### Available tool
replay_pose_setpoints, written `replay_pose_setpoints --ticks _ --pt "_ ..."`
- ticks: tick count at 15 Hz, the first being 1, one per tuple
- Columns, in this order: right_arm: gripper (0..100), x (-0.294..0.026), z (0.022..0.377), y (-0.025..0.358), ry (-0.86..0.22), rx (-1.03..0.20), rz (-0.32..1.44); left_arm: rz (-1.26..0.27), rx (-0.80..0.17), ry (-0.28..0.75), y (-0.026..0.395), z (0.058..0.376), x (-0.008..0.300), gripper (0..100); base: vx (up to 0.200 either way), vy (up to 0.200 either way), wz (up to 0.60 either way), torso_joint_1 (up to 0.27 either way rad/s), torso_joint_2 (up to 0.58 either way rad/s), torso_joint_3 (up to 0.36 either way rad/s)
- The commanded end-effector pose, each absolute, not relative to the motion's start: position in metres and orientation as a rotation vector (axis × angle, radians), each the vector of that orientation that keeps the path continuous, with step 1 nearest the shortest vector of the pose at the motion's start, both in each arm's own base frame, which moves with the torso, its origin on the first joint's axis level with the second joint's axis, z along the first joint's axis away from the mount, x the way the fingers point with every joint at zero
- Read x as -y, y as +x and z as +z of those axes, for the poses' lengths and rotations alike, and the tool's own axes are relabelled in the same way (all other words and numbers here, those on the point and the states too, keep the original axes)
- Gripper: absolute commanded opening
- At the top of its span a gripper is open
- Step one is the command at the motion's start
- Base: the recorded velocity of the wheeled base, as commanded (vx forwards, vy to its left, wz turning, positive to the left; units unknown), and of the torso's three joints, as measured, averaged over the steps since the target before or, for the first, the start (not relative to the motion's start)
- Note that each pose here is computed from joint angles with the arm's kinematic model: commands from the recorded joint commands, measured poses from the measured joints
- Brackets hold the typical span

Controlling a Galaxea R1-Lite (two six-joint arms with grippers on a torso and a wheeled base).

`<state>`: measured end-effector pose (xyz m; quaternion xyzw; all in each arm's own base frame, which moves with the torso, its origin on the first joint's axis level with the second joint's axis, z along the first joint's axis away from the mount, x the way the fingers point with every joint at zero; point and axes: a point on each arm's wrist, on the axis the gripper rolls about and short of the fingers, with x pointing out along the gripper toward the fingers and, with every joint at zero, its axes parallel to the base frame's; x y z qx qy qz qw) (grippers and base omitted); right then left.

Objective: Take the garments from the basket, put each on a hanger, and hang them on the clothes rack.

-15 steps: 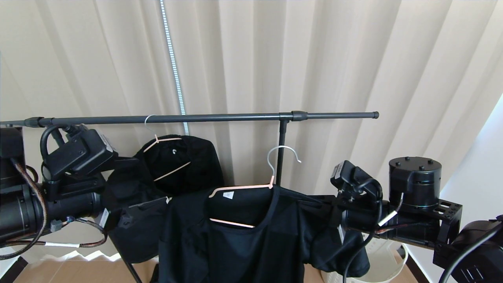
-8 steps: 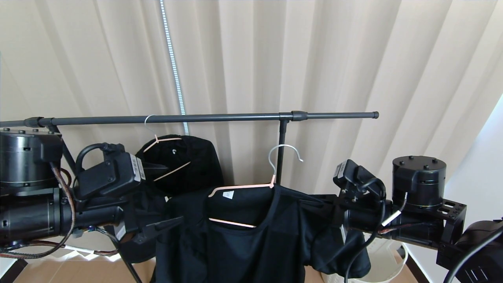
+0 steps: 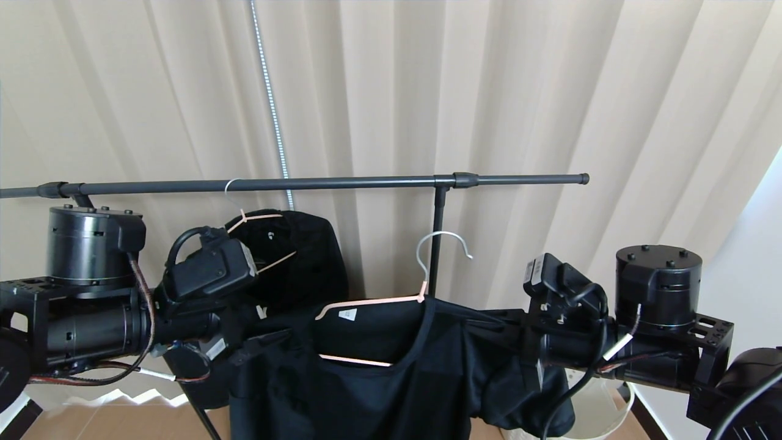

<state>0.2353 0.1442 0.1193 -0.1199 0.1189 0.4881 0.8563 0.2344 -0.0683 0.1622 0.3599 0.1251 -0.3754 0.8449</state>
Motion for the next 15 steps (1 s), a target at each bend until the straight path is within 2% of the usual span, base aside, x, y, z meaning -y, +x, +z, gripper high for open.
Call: replay_pose_setpoints --ticks 1,5,7,15 --pt "0 -0.143 0.121 0.231 -0.260 -0.237 1.038 -0.779 -0.274 0.746 0.242 0.163 0.071 100 0.000 0.000 0.00 0.000 0.00 0.000" --pt "0 -0.143 0.119 0.228 -0.295 -0.221 1.081 -0.799 -0.259 0.650 0.243 0.174 0.086 100 0.000 0.000 0.00 0.000 0.00 0.000" --pt "0 -0.145 0.117 0.228 -0.295 -0.227 1.086 -0.827 -0.256 0.637 0.241 0.174 0.094 100 0.000 0.000 0.00 0.000 0.00 0.000" --pt "0 -0.148 0.117 0.226 -0.297 -0.224 1.099 -0.928 -0.259 0.651 0.237 0.165 0.118 100 0.000 0.000 0.00 0.000 0.00 0.000"
